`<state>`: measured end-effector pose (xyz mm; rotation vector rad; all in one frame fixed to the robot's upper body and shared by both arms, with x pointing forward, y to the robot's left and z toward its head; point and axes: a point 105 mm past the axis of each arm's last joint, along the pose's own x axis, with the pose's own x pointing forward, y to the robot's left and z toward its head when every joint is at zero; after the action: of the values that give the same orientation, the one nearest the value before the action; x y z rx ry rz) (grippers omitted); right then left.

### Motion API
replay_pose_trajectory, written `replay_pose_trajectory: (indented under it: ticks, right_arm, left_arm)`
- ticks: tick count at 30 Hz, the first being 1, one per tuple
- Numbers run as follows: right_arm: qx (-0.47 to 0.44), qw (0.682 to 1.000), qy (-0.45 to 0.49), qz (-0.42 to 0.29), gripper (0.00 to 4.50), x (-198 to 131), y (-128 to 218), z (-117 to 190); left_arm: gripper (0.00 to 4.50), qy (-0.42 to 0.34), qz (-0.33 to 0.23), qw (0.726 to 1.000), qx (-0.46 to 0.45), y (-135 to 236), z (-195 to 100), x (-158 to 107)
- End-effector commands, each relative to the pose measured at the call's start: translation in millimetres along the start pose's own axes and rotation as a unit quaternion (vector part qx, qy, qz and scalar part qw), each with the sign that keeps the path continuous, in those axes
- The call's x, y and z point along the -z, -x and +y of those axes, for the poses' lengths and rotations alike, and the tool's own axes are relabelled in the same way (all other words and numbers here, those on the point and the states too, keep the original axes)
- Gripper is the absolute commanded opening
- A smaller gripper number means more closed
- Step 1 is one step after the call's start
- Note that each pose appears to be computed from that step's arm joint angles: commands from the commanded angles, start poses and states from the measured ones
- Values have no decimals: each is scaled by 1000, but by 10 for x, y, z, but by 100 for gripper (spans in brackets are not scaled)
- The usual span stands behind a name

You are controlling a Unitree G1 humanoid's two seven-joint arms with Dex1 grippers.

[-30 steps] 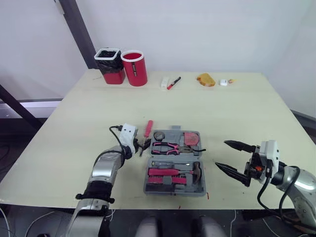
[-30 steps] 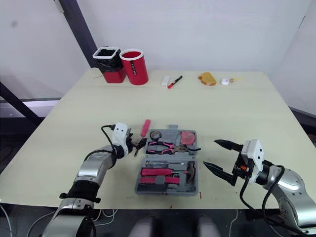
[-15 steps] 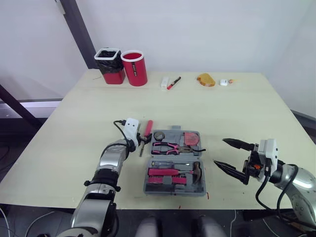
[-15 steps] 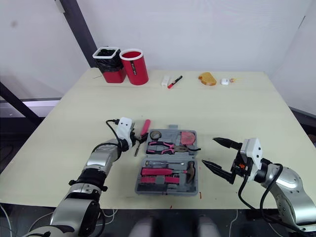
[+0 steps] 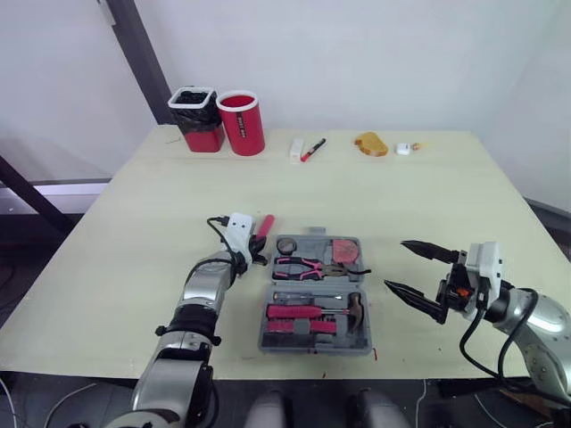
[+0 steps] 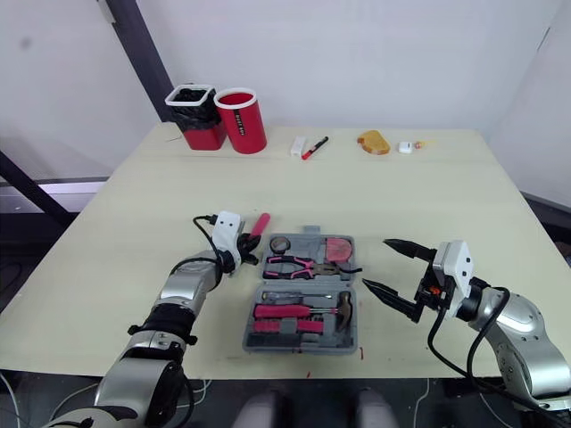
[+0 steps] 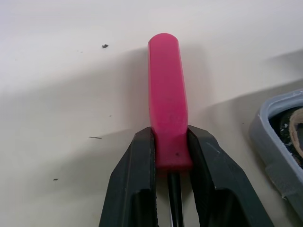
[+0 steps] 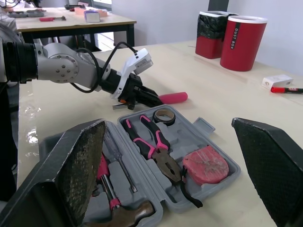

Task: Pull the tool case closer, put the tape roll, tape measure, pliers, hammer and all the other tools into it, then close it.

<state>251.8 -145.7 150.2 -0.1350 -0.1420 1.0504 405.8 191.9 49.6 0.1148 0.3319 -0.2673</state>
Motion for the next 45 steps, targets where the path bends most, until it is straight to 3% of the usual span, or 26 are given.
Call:
replay_pose_trajectory:
  ticks: [1,13,21,33,34,38,44,45]
  right_arm:
    - [-21,999,16,-24,450,-153,-63,45]
    - [-96,995,18,0,450,-73,-132,177]
    - [-150,989,13,9,450,-30,-208,267]
    - [-157,987,15,5,450,-38,-271,228]
    - [-157,987,15,5,450,-40,-272,226]
    - [-153,988,16,5,450,-51,-269,229]
    - [-141,990,15,5,450,-41,-257,234]
    - [-139,990,15,4,450,-42,-258,234]
  left_arm:
    - [45,-6,-10,1000,-22,170,160,-45]
    - [45,7,2,997,-77,909,287,101]
    - [45,31,21,993,-110,1357,130,317]
    - [45,71,42,990,-115,1379,26,547]
    - [95,72,43,990,-115,1375,34,557]
    - [203,79,33,991,-107,1366,19,563]
    - [436,66,24,993,-97,1423,24,533]
    - [445,58,16,994,-93,1429,46,479]
